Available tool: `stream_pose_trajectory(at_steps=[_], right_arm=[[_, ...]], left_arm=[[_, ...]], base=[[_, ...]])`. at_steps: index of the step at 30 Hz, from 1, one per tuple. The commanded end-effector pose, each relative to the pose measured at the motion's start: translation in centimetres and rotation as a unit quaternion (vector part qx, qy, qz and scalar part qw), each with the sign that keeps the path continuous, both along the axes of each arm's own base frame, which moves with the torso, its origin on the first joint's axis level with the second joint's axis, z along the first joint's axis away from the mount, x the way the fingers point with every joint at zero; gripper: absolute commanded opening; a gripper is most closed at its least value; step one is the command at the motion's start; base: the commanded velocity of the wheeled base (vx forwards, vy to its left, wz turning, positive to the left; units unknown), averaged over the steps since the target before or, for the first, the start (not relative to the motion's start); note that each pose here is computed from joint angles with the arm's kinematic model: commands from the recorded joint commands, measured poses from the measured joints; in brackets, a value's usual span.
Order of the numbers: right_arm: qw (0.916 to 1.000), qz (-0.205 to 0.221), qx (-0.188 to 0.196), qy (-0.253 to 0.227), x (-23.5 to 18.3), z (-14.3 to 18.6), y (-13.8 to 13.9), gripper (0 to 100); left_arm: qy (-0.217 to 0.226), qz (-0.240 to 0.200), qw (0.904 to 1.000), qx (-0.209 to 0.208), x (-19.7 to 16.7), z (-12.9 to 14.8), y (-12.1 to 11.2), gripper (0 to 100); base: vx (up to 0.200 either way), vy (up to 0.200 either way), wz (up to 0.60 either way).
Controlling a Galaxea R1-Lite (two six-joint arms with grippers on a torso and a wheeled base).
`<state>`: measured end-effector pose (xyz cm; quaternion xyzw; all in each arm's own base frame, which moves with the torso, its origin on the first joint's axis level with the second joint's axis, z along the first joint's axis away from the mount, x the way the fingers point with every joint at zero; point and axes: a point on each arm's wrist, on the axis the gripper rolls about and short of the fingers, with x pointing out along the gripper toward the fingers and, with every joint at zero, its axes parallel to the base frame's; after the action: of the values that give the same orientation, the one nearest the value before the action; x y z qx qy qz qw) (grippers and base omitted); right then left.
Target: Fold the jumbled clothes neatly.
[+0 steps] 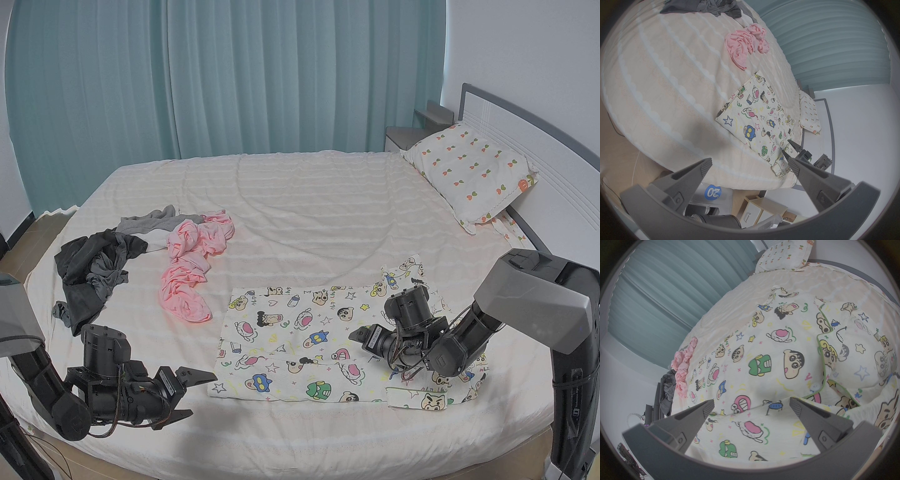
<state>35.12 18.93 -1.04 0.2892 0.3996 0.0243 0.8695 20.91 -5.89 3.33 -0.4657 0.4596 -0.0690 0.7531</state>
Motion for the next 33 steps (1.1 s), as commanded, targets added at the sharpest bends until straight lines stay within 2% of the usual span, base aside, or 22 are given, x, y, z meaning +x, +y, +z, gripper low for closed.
stream_pose_trajectory(at_steps=[1,5,7,11,13,18,21,25,27,32,33], right_arm=[[0.9995,0.004,0.023,-0.022,-0.7,2.9,-0.2,100],[0.9979,0.048,0.043,0.004,-3.3,3.8,-0.8,100],[0.9975,0.049,0.050,0.002,-3.8,4.6,-1.3,100],[0.9968,0.051,0.061,0.014,-6.9,5.9,-4.7,100],[0.9957,0.053,0.075,0.009,-7.9,6.3,-6.0,100],[0.9905,0.063,0.116,-0.038,-10.1,7.4,-8.8,100],[0.9898,0.073,0.105,-0.062,-10.2,7.4,-9.3,100],[0.9899,0.076,0.103,-0.060,-10.2,7.3,-9.6,100],[0.9898,0.076,0.105,-0.061,-10.1,7.3,-9.6,100],[0.9891,0.080,0.110,-0.058,-10.1,7.2,-9.8,100],[0.9891,0.080,0.110,-0.058,-10.1,7.2,-9.8,100]], left_arm=[[-0.001,0.000,1.0000,-0.001,0.0,0.1,0.0,100],[-0.011,-0.002,0.9999,0.003,0.1,0.2,0.0,100],[-0.022,-0.003,0.9998,0.003,0.2,0.4,0.0,100],[-0.085,-0.013,0.9963,0.007,1.0,1.0,-0.1,100],[-0.092,-0.012,0.9957,0.007,1.3,1.0,-0.1,100],[-0.105,-0.022,0.9942,0.010,1.6,1.2,-0.3,100],[-0.113,-0.027,0.9931,0.011,2.0,1.3,-0.5,100],[-0.117,-0.029,0.9927,0.012,2.0,1.4,-0.6,100],[-0.115,-0.032,0.9927,0.016,1.9,1.3,-0.6,100],[-0.128,-0.078,0.9863,0.068,1.8,0.2,-0.5,100],[-0.128,-0.078,0.9863,0.068,1.8,0.2,-0.5,100]], base=[[0.000,0.000,0.00],[0.000,0.000,0.00],[0.000,0.000,0.00],[0.000,0.000,0.00],[0.000,0.000,0.00],[0.000,0.000,0.00],[0.133,0.000,0.00],[0.200,0.000,0.00],[0.000,0.000,0.00],[0.000,0.000,0.00],[0.000,0.000,0.00]])
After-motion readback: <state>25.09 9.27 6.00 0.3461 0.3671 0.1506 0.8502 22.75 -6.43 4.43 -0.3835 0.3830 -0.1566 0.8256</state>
